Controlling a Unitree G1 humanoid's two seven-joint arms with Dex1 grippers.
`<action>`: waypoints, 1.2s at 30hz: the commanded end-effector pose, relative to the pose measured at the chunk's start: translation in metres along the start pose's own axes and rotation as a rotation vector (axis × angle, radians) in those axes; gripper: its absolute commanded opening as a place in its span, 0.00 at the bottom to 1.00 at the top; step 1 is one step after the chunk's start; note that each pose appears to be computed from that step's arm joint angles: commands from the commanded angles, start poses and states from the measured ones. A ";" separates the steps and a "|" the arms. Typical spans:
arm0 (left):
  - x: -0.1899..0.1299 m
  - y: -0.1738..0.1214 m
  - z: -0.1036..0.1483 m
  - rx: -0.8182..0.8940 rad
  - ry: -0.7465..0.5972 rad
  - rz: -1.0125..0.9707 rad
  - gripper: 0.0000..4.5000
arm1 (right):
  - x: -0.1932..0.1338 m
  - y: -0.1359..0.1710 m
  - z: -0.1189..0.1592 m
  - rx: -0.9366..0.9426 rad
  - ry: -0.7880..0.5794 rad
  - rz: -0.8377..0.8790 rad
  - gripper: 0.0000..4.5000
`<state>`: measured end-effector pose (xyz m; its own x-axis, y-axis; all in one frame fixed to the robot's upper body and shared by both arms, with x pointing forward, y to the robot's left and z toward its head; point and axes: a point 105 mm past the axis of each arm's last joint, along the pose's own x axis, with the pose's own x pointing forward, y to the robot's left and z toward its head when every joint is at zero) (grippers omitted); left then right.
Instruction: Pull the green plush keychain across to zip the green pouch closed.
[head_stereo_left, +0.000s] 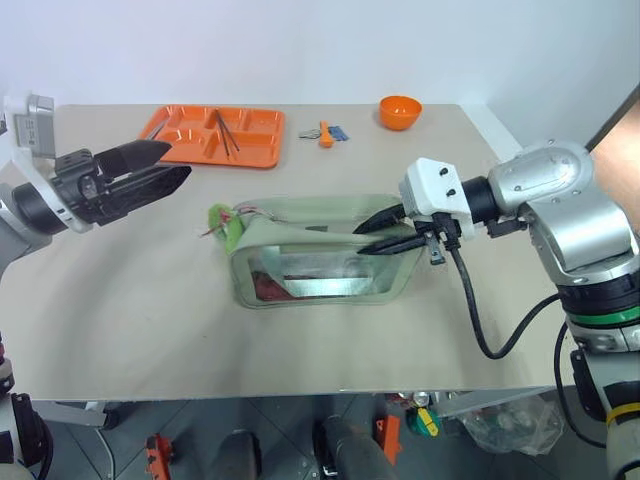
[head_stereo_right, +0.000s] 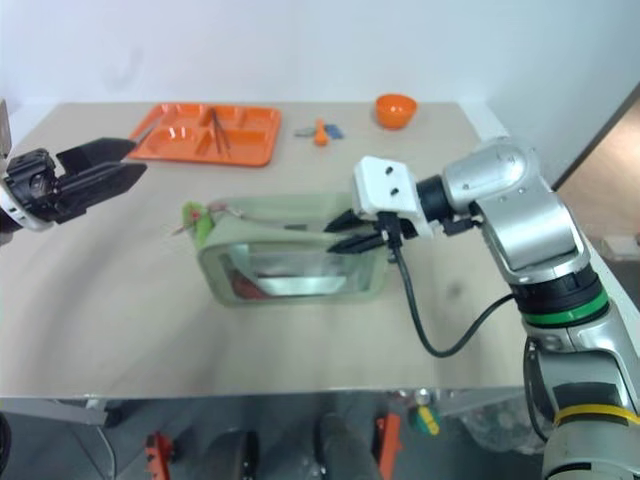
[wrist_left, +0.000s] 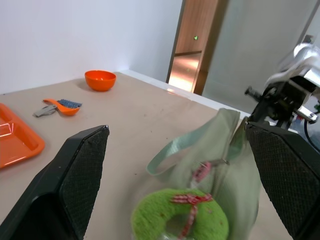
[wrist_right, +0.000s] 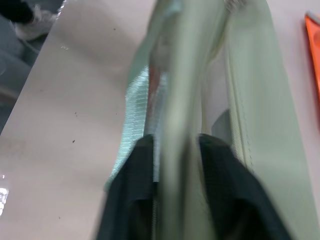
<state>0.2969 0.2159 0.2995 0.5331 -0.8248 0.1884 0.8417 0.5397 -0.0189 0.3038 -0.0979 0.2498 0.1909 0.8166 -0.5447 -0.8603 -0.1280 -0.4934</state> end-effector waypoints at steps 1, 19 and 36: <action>-0.008 0.001 0.009 0.021 -0.027 0.024 1.00 | -0.018 -0.005 0.011 0.048 -0.071 -0.066 0.54; -0.019 0.015 -0.011 -0.059 -0.001 0.087 1.00 | -0.105 0.010 -0.031 0.276 0.023 -0.284 0.60; -0.018 0.019 -0.016 -0.070 0.012 0.092 1.00 | -0.065 0.021 -0.042 0.331 -0.043 -0.235 0.60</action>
<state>0.3079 0.2371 0.2702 0.6157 -0.7746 0.1450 0.7877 0.6001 -0.1393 0.2965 -0.1810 0.2378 0.3842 0.8182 -0.4277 -0.9113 0.2617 -0.3179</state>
